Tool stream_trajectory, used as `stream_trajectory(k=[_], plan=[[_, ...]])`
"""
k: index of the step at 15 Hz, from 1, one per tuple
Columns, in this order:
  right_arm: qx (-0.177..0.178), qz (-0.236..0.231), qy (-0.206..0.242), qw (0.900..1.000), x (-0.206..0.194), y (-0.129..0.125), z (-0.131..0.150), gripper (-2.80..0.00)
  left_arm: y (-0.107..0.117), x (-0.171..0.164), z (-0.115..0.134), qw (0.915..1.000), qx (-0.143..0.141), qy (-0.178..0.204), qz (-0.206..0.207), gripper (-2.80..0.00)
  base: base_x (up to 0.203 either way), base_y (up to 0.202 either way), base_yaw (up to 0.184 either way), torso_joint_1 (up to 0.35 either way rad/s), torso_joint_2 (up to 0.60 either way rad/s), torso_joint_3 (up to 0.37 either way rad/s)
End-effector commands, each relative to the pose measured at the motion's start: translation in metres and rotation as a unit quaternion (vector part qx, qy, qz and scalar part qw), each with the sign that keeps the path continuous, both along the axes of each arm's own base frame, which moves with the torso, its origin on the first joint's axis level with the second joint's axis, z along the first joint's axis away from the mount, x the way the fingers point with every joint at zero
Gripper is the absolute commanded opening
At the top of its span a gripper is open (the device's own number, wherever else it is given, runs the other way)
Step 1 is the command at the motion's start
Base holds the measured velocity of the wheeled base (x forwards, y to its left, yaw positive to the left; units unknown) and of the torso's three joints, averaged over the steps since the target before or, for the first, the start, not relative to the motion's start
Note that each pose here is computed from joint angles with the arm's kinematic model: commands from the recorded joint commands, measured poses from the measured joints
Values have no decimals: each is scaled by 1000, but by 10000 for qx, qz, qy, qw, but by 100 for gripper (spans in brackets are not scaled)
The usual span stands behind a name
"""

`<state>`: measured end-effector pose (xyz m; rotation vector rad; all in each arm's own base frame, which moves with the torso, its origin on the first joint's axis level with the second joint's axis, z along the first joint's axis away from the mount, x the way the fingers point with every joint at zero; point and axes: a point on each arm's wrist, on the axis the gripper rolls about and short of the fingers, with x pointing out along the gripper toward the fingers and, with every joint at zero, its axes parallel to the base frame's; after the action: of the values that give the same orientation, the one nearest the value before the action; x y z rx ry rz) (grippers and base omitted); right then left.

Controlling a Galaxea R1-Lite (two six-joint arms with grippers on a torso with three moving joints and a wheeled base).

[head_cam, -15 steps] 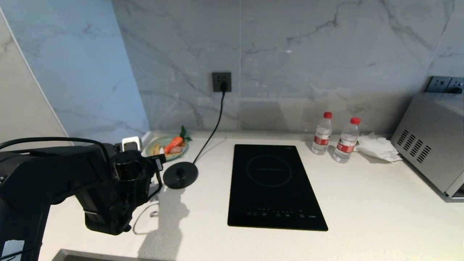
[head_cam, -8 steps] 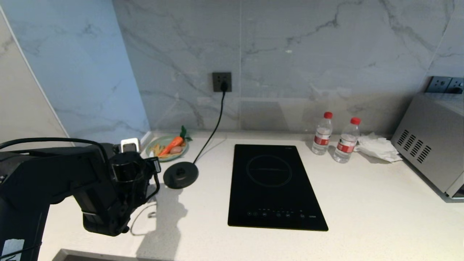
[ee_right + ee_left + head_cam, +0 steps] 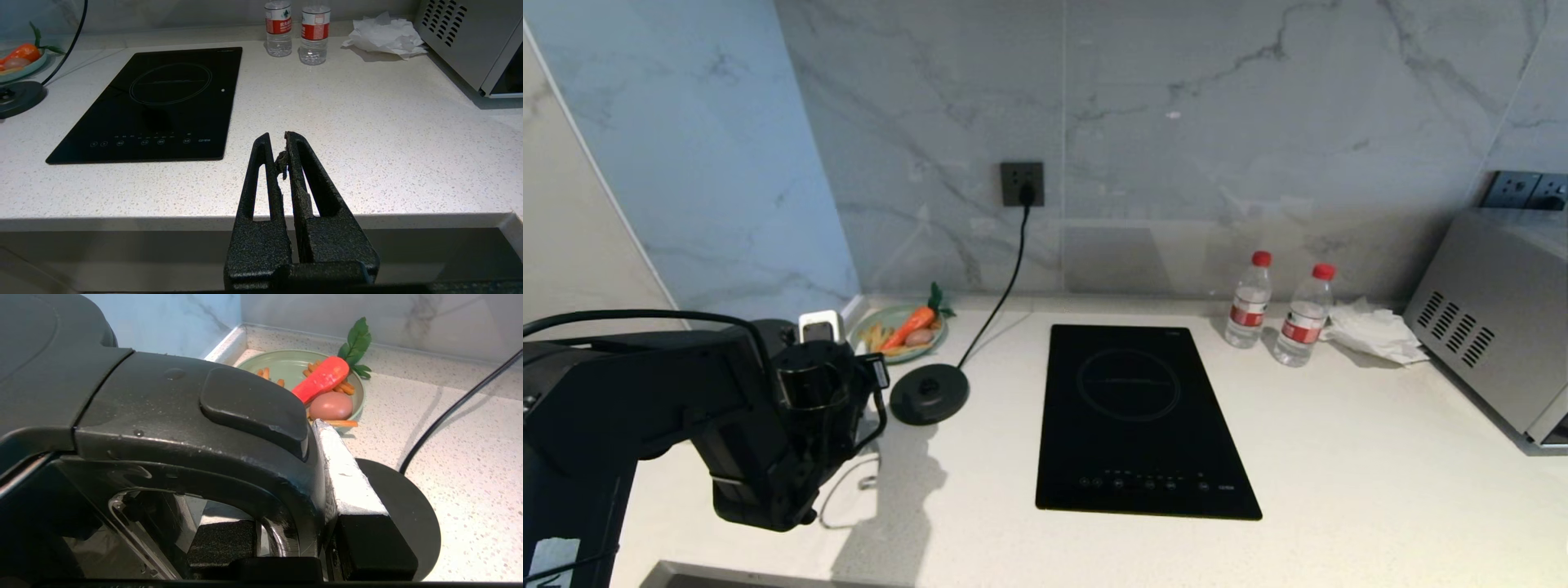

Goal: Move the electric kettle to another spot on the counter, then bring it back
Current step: Grab the kettle

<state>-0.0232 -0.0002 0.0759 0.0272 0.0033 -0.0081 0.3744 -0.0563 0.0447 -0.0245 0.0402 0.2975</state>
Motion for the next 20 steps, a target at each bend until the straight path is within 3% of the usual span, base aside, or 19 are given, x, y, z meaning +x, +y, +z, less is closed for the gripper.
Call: stream_trajectory(k=[1, 6, 10, 17, 20], plan=[[2, -5, 6, 10000, 0, 0, 0, -280, 0, -2, 8, 9999, -20, -125, 14, -280, 0, 0, 0, 0, 0, 0], [2, -1, 6, 10000, 0, 0, 0, -280, -12, -14, 43, 9985, -37, -526, -117, -280, 0, 0, 0, 0, 0, 0], [2, -4, 6, 10000, 0, 0, 0, -280, -28, -29, 59, 9973, 0, -638, -356, -280, 0, 0, 0, 0, 0, 0], [2, -6, 6, 10000, 0, 0, 0, -280, -82, -48, 60, 9937, -50, -614, -931, -280, 0, 0, 0, 0, 0, 0], [2, -6, 6, 10000, 0, 0, 0, -280, -98, -39, 62, 9929, -59, -604, -1019, -280, 0, 0, 0, 0, 0, 0]])
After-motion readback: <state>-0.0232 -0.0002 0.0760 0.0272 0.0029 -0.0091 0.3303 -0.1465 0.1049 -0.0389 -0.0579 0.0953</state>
